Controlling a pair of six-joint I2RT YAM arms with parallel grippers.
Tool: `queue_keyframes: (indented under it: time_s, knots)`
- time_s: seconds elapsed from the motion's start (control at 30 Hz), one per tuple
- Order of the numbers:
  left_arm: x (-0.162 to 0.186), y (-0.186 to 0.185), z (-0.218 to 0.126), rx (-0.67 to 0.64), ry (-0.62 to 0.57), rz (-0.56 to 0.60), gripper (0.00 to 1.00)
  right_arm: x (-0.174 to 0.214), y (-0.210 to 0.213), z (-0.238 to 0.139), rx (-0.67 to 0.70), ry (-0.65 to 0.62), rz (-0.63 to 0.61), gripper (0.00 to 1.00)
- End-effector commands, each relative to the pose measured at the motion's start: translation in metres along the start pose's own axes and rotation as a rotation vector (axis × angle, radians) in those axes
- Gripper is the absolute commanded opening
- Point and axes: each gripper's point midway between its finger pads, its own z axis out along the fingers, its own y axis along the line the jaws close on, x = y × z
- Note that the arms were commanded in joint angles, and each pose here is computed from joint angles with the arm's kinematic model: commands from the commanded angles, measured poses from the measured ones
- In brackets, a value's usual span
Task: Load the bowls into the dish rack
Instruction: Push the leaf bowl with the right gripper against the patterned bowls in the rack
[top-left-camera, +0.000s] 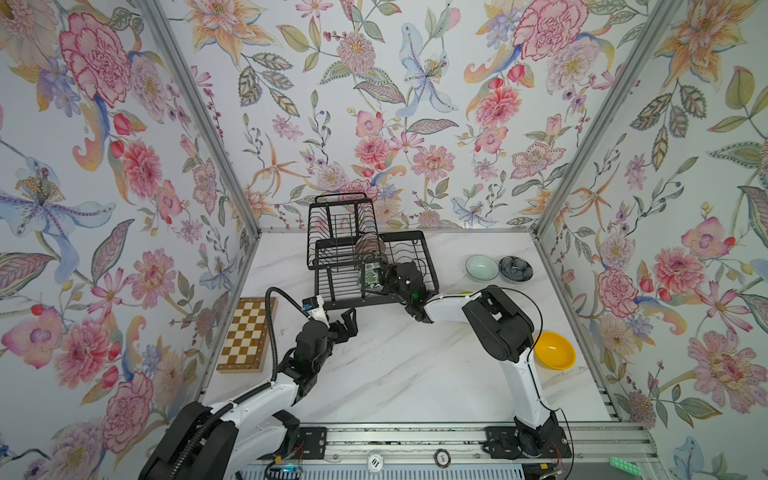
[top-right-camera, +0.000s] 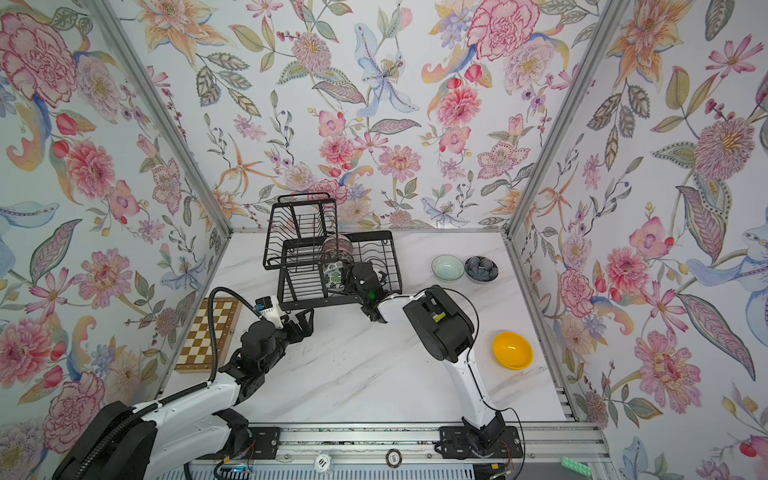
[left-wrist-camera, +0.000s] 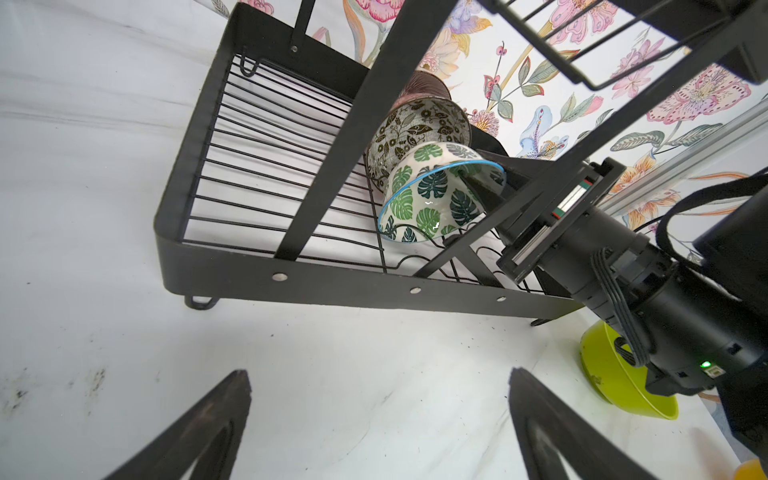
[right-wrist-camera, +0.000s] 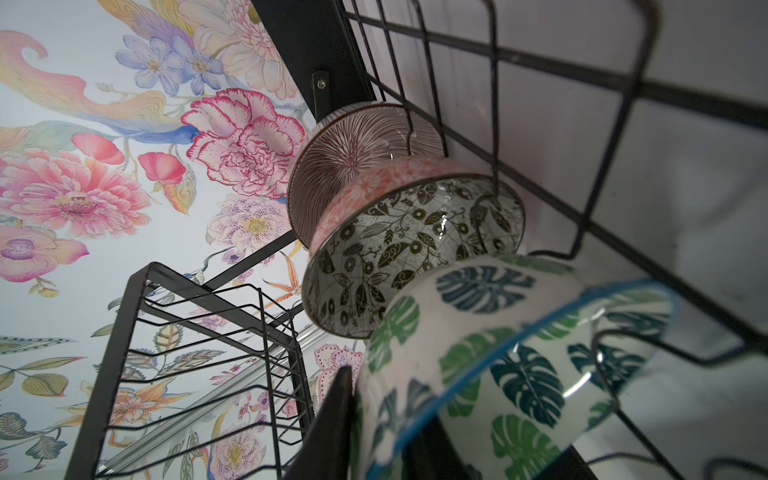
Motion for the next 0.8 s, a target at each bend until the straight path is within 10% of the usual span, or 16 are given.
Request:
queue_keyframes:
  time_s: [0.0,0.77]
  knots:
    - [0.0034,0.0092,-0.0028,-0.027,0.006,-0.006,0.99,-0.0031,-0.0199,0.0047,0.066,-0.013,0.218,0.25]
    - [0.0051,0.0121,-0.0073,-0.032,0.005,-0.016,0.99,0.0053,-0.0111,0.0058,0.039,0.022,0.234,0.37]
